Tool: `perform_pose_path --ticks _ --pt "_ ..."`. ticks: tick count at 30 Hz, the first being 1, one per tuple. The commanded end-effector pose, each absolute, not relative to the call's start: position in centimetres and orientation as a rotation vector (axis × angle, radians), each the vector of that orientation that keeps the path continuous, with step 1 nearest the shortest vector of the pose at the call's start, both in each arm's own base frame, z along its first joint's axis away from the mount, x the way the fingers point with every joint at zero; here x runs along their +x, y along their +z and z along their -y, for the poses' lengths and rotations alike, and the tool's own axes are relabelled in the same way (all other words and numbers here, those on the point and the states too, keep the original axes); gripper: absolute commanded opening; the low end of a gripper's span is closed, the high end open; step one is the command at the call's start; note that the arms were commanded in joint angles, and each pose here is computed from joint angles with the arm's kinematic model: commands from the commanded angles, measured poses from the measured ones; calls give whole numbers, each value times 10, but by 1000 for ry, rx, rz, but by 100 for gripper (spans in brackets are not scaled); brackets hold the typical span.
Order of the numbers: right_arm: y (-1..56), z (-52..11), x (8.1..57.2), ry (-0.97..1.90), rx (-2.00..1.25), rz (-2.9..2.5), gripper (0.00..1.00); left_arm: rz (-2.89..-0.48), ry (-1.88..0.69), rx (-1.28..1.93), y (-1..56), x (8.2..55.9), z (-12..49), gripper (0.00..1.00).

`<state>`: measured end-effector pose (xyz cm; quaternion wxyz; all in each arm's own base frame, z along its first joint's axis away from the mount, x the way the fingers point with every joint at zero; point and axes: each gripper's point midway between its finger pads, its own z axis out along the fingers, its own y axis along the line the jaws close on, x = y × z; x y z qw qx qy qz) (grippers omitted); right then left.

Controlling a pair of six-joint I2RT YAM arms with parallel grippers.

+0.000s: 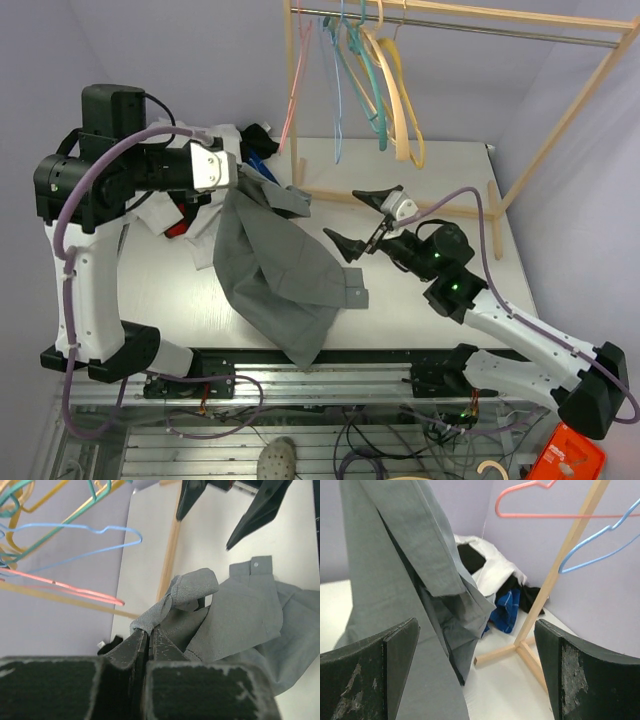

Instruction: Place the shirt on the hanger

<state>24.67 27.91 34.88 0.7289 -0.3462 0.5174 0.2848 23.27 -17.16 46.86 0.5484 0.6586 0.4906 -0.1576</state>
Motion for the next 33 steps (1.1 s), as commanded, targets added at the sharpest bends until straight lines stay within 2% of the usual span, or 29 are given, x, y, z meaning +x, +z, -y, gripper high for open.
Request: perform_pose_path --ticks 1,8,18,28,31,33 --pt "315 -286 251 573 -865 -1141 100 -1047 -483 1556 485 209 184 7" --pt "298 -296 262 483 -971 -965 98 -1040 -469 1574 482 198 180 7" --pt "304 -318 277 627 -1005 -848 91 -1056 -469 1593 470 191 177 7" --pt "299 -344 256 851 -1115 -799 89 -1070 -492 1599 464 193 179 7" --pt "288 -349 259 867 -1142 -820 84 -1070 -499 1596 465 193 179 7" --pt "281 -352 259 875 -1166 -817 76 -1070 -504 1593 466 193 180 7"
